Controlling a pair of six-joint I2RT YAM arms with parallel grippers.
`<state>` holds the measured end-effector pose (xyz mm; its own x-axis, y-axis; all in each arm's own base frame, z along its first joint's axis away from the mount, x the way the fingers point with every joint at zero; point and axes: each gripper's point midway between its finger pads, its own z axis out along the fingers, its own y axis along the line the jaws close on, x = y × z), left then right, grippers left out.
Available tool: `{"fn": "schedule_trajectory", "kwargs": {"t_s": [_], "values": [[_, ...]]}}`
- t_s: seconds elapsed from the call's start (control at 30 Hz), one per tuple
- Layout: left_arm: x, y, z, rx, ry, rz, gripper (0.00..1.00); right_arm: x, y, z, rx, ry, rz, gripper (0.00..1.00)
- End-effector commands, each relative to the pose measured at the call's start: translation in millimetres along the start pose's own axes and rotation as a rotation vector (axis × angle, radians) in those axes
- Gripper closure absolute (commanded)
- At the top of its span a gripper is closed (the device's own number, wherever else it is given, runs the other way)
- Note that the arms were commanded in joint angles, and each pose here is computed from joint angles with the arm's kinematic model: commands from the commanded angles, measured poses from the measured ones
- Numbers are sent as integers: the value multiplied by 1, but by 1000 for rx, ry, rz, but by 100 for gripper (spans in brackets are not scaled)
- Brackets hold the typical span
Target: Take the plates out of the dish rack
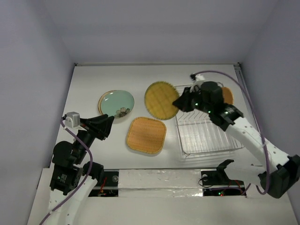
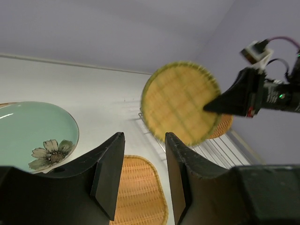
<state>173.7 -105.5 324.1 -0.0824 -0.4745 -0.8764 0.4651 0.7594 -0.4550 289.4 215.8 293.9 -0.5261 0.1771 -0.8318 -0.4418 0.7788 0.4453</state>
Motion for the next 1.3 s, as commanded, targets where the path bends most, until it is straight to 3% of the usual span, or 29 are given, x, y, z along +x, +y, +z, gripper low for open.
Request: {"fn": "schedule_trajectory", "kwargs": {"t_s": [0.0, 0.23, 0.57, 0.77, 0.9, 1.0, 1.1, 1.27], "values": [[-3, 1, 5, -5, -9, -6, 63, 30, 73, 17, -286, 83, 47, 100], [-1, 3, 8, -19, 0, -10, 63, 116, 87, 62, -316, 324, 52, 100], [0, 6, 10, -31, 7, -12, 63, 178, 62, 84, -246, 476, 63, 90], [0, 6, 10, -26, 7, -8, 63, 206, 46, 87, -203, 547, 57, 68], [-1, 7, 10, -32, 2, -7, 63, 201, 36, 87, -138, 525, 40, 37], [-1, 7, 10, -31, 4, -7, 63, 189, 29, 84, -73, 487, 4, 24], [-1, 7, 10, -31, 3, -5, 63, 177, 29, 77, -53, 466, -17, 18], [-1, 6, 10, -26, 1, -6, 63, 140, 23, 61, 25, 364, -55, 16]]}}
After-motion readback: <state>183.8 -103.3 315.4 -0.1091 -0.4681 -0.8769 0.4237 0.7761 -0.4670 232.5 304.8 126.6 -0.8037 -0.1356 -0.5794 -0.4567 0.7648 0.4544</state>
